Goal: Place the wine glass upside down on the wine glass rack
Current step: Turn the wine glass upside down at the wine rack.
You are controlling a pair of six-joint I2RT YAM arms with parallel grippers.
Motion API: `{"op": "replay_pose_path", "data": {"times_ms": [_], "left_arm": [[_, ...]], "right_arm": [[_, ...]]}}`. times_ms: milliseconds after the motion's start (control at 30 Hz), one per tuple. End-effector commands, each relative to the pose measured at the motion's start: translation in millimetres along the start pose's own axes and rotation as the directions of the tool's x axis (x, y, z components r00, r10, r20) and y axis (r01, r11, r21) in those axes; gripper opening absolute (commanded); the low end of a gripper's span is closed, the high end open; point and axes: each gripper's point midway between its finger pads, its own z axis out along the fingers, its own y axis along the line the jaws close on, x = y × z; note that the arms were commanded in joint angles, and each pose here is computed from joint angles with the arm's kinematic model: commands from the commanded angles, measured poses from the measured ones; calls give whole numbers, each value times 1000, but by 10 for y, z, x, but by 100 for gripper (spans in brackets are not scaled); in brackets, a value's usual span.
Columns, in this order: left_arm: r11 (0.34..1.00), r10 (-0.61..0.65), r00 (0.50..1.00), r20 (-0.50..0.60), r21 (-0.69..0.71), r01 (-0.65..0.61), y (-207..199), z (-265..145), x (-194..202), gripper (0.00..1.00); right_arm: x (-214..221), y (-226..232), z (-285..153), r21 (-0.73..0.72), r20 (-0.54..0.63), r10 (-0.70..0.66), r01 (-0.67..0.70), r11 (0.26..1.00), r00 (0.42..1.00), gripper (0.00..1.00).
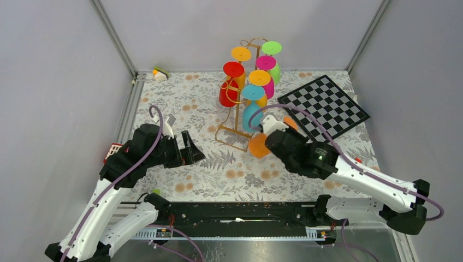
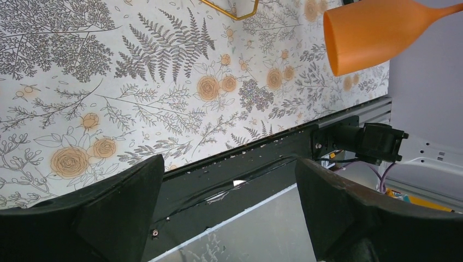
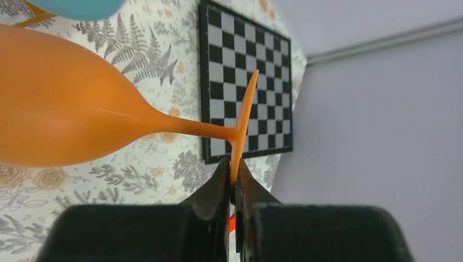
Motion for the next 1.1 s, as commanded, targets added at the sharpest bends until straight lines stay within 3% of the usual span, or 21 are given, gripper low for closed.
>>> {"op": "replay_pose_path", "data": {"times_ms": [0,200,367,633,833,1067], "left_arm": [[997,-11,998,61,76,6,-188,-117,-138,99],[994,-22,997,69,108,14,-263,-169,-161,99],[983,-43,996,75,181,29,-414,-226,-196,98],[916,-104,994,26,393,85,-807,-286,-211,91],[828,-139,989,-43,543,140,-1082,-277,-227,81],[810,-123,986,-110,563,164,-1109,-254,-128,70]], "right_arm": [[-277,-166,-169,192,78,-113,96,977,991,0],[-547,48,-433,325,145,-277,219,920,950,0],[-738,362,-634,449,99,-446,360,818,889,0],[-972,774,-869,428,165,-475,371,824,864,0],[-1168,1101,-1003,438,186,-591,472,765,785,0],[-1339,1340,-1166,434,257,-583,447,782,770,0]]}}
